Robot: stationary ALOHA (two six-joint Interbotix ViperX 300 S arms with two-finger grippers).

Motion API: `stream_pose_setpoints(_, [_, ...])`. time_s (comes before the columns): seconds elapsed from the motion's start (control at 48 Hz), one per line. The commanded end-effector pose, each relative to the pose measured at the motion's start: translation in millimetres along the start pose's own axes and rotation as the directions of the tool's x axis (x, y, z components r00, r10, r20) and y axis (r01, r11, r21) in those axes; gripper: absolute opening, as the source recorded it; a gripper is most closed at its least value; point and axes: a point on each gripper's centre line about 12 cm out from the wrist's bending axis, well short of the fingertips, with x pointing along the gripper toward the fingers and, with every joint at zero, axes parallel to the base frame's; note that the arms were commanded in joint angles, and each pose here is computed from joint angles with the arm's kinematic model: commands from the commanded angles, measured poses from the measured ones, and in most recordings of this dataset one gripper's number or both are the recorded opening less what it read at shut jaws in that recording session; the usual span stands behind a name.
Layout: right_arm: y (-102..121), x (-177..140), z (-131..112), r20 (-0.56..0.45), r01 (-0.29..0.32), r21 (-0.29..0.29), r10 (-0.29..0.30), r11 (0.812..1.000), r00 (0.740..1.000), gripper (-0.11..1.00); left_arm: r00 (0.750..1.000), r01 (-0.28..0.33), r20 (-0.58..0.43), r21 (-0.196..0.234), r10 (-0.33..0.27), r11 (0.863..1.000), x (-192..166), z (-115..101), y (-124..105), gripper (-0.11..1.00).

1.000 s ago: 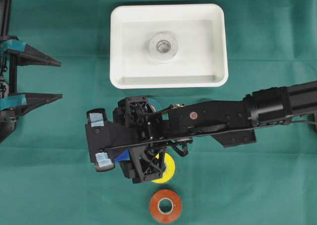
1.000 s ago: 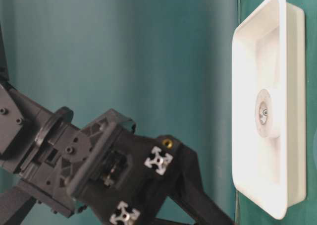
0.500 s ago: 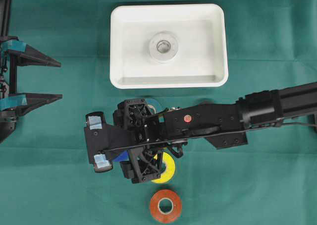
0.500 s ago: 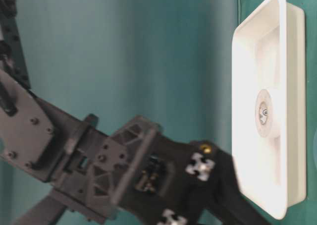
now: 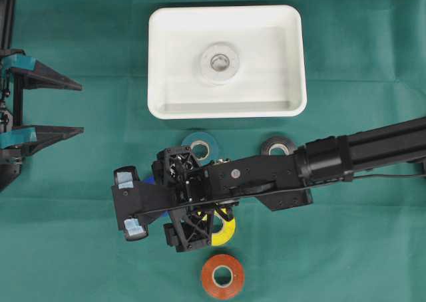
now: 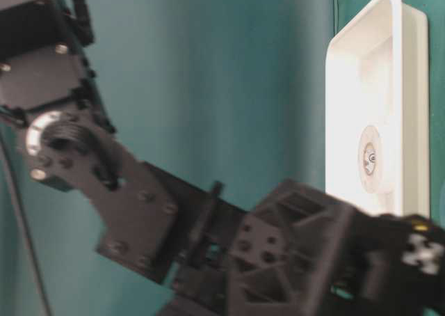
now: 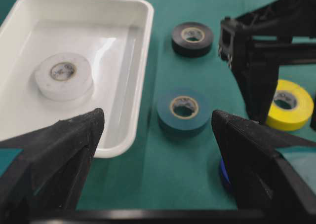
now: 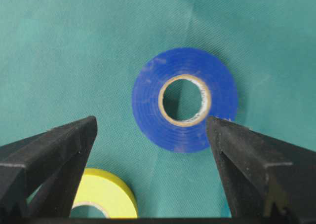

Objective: Pick up the tape from a random location and place it into the white case.
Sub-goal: 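Lower the right gripper over the blue roll's hole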

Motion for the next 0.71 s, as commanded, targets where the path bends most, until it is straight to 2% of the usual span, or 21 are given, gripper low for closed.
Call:
stream_pose_setpoints(0.0, [2.1, -8.3, 12.8, 0.053, -0.006, -0.001, 0.006, 1.0, 0.999, 0.92, 1.0, -0.003, 0.008, -0.002, 0.003, 1.0, 0.9, 4.0, 0.5, 0.93])
stream_pose_setpoints(0.354, [9.1, 33.4, -0.2, 0.051, -0.017, -0.01, 0.017, 1.0, 0.999, 0.92, 1.0, -0.003, -0.002, 0.002, 0.003, 1.0, 0.9, 2.9, 0.5, 0.93])
stream_pose_setpoints(0.688, [10.1, 50.8, -8.4, 0.034, -0.016, -0.011, 0.017, 1.0, 0.999, 0.92, 1.0, -0.003, -0.003, 0.001, 0.003, 1.0, 0.9, 2.7, 0.5, 0.93])
